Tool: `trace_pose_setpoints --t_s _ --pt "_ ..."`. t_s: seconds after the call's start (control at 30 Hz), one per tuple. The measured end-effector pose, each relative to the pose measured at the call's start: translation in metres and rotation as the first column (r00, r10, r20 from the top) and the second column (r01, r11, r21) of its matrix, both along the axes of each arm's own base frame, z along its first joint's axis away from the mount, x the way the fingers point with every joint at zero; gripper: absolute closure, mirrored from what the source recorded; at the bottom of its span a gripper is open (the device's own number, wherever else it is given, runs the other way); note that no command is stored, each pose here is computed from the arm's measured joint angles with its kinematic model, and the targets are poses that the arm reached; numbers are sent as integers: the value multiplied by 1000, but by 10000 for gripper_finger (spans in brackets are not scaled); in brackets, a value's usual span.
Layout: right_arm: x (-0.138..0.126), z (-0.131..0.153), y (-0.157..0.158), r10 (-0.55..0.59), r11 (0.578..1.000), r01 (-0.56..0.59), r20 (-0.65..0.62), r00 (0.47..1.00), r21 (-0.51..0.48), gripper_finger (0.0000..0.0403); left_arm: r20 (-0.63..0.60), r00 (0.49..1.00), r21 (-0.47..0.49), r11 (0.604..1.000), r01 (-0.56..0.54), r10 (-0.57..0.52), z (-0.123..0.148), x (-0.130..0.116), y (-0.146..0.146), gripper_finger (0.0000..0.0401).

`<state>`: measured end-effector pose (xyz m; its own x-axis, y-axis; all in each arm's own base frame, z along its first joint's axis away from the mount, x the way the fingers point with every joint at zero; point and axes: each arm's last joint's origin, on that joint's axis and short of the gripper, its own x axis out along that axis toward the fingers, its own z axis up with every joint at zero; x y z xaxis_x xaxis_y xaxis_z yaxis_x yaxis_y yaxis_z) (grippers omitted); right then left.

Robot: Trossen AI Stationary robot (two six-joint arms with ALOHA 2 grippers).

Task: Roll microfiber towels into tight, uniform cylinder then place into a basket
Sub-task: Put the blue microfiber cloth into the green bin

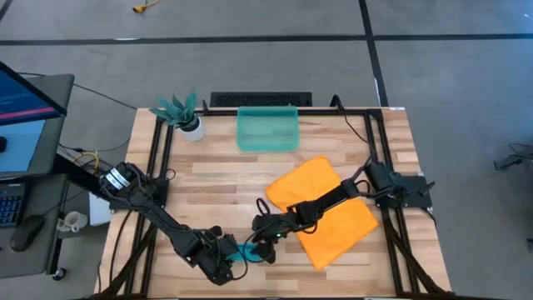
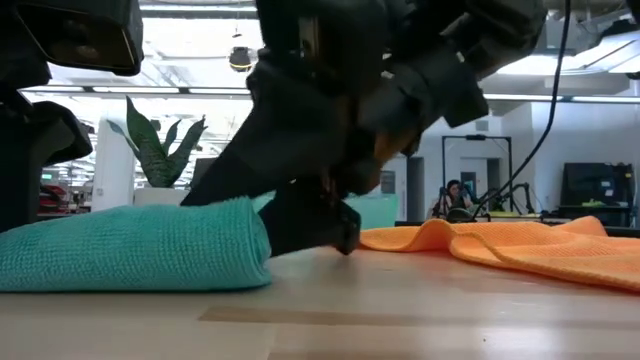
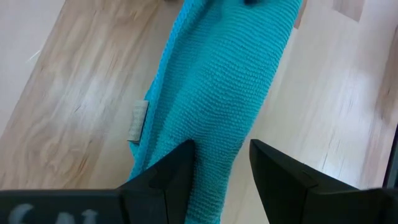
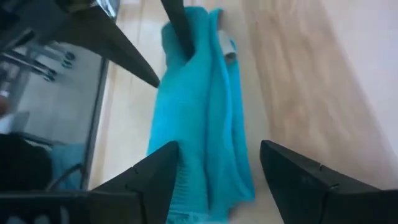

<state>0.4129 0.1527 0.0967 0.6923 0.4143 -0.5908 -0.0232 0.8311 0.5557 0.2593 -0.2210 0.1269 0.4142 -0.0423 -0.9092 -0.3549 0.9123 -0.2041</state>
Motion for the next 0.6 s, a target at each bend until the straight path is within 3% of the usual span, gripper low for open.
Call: trace_pose_setpoints --t_s 0.4,0.6 --pt "3 2 8 174 972 -166 -31 984 165 148 34 999 -27 1000 8 -7 1 5 -1 246" --pt "2 2 9 175 970 -157 -82 981 183 153 41 999 -19 1000 4 -3 1 6 0 246"
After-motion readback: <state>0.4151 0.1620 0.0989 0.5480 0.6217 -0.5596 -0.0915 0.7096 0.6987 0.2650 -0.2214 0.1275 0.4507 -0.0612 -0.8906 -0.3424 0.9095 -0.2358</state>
